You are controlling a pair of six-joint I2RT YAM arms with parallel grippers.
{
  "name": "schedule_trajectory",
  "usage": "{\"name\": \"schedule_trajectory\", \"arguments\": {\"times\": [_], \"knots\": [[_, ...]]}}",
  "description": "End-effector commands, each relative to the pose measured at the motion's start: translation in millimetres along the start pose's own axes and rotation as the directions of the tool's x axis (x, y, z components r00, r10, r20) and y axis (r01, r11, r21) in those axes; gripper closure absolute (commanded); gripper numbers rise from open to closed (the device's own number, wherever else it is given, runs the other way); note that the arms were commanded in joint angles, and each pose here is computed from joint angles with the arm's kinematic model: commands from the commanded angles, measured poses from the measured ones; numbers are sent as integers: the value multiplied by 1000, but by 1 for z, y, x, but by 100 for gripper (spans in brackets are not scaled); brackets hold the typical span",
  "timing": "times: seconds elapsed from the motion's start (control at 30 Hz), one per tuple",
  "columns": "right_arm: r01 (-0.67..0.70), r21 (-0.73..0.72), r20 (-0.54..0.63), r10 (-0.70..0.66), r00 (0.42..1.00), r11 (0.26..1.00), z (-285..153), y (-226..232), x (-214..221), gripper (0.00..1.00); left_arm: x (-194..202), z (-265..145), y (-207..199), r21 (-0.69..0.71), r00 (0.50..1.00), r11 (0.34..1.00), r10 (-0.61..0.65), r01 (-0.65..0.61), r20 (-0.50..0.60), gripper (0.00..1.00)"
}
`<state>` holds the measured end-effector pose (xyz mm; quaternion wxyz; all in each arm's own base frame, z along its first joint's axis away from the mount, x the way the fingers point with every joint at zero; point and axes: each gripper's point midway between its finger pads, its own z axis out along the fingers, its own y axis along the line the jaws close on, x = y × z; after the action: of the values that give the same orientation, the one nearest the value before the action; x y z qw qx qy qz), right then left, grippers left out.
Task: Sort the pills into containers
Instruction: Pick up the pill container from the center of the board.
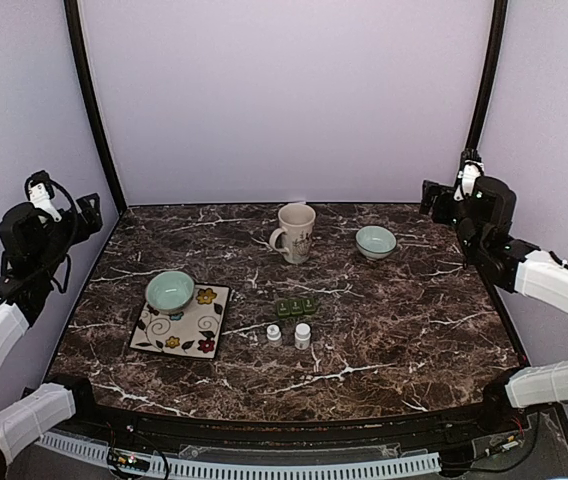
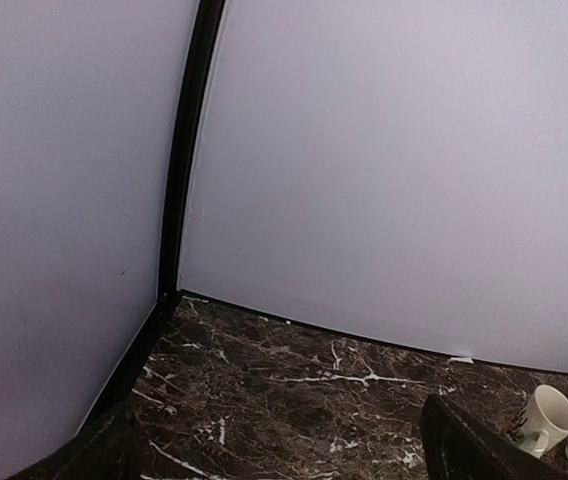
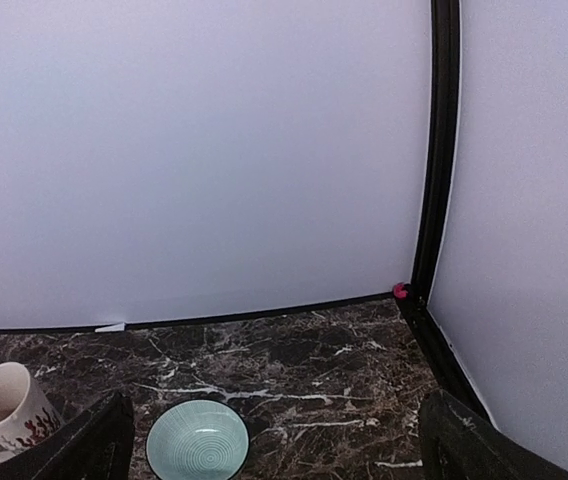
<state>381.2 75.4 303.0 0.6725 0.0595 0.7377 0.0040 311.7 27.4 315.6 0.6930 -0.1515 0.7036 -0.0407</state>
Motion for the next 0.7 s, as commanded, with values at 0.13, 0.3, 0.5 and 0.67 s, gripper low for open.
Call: {"name": "schedule_trajectory", "arguments": {"times": [0.13,0.3,0.5,0.67], "knots": [[18,-334,156,37,987,943,-9,64,-54,11,28,-7,-79,325,964,938,190,-123,-184,2],[-75,-391,-55,58,997,917,-6,90,-19,19,69,-23,-132,502,899,847,344,-173,-270,7],[-61,-402,-270,-55,961,913,-35,133,49,23,121,-45,-185,661,801,725,506,-193,-320,11],[-18,-471,-394,-193,899,882,-71,175,104,22,148,-57,-219,747,749,639,583,-182,-317,14]]}}
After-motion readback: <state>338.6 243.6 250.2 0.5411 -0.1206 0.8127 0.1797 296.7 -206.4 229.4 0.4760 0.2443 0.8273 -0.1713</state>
